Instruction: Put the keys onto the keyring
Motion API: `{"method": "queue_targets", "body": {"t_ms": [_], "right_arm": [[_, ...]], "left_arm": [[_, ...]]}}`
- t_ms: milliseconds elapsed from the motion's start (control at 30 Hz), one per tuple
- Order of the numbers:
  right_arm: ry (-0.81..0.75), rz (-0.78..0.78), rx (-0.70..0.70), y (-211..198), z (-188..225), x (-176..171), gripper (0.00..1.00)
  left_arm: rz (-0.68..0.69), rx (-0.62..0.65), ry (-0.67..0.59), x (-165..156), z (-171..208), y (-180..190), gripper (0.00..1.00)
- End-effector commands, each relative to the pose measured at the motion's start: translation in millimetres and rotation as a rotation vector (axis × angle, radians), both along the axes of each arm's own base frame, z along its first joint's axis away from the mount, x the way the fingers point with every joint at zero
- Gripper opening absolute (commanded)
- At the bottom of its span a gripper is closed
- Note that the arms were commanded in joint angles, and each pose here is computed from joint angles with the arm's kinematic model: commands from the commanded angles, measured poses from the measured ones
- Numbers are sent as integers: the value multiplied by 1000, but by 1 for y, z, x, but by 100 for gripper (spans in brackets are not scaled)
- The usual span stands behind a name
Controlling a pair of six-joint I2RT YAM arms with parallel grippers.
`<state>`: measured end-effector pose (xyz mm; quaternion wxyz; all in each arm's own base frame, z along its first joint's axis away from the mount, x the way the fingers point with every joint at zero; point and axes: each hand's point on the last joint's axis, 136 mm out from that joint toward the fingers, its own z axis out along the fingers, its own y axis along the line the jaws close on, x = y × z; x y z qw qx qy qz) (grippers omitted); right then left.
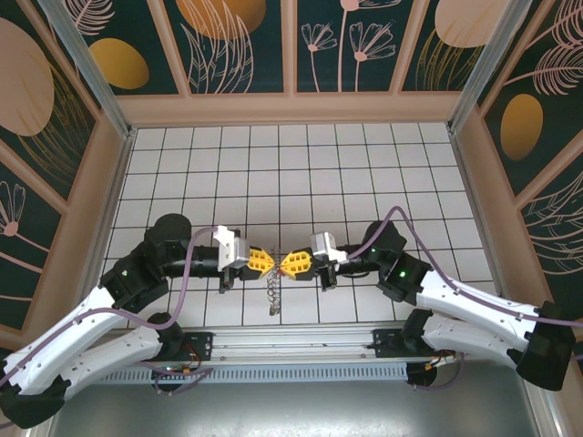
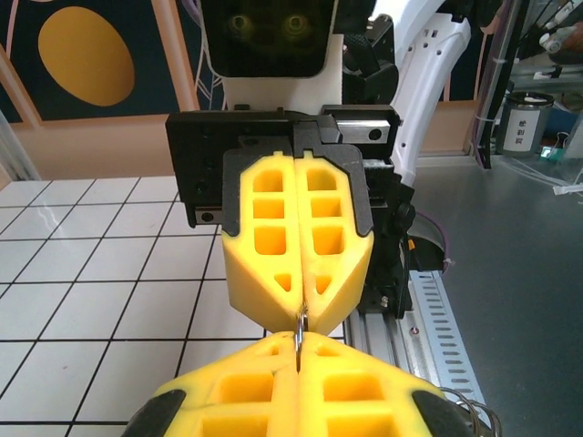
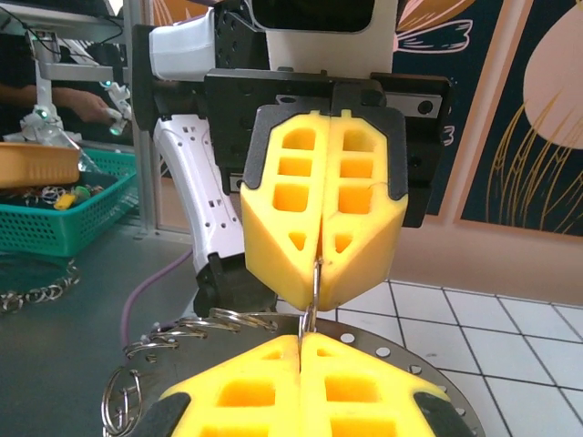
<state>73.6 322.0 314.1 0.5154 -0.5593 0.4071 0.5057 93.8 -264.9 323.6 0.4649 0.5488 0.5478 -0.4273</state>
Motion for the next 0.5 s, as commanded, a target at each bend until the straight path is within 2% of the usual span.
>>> {"method": "queue_targets", "body": {"t_ms": [0, 467], "right_arm": [[-88, -16, 23, -2, -2, -8, 0], [-198, -132, 15, 3, -8, -4, 0]], "left_arm": [[10, -55, -49, 1, 20, 0, 0], [20, -61, -52, 3, 22, 0, 0]]}}
